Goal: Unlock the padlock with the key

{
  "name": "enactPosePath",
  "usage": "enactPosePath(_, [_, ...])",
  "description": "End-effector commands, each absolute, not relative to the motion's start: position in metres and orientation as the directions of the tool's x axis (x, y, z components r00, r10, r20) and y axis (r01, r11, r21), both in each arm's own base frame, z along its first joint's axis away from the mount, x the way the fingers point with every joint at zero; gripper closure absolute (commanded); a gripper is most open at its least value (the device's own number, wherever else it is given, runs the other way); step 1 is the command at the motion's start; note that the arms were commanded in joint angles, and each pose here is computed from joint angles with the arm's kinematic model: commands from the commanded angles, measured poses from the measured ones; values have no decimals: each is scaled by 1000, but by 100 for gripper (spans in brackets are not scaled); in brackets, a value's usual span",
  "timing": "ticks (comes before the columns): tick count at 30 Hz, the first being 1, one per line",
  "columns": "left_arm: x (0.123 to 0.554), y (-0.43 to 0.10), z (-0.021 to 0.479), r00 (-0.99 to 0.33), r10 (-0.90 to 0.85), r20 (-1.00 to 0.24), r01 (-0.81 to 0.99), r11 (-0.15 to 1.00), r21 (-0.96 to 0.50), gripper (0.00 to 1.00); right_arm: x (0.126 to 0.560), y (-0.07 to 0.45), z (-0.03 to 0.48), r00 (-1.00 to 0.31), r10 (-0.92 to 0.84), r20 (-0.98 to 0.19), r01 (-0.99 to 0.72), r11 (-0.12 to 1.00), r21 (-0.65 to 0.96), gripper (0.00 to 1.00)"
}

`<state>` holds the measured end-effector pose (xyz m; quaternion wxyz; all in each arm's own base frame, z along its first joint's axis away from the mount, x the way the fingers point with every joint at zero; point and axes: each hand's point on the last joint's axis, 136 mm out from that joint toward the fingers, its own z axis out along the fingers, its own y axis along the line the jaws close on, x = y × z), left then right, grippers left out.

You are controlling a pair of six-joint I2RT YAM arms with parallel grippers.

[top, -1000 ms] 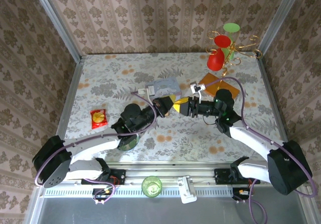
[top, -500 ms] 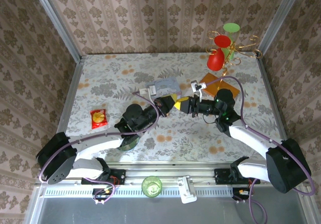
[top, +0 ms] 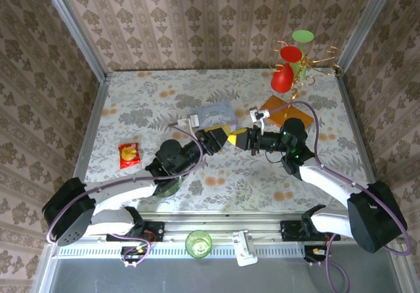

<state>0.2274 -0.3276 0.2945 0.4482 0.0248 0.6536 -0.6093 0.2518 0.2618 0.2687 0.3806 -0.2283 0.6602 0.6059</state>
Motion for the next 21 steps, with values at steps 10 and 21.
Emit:
enactPosePath(10, [221, -338, 292, -664, -224, -713, 623, 362, -693, 37, 233, 267, 249, -606, 5, -795, -780, 195, 595, 100])
enactPosePath(21, [206, -344, 291, -684, -59, -727, 670, 343, -658, 56, 227, 271, 248, -619, -19, -785, -776, 170, 607, 100])
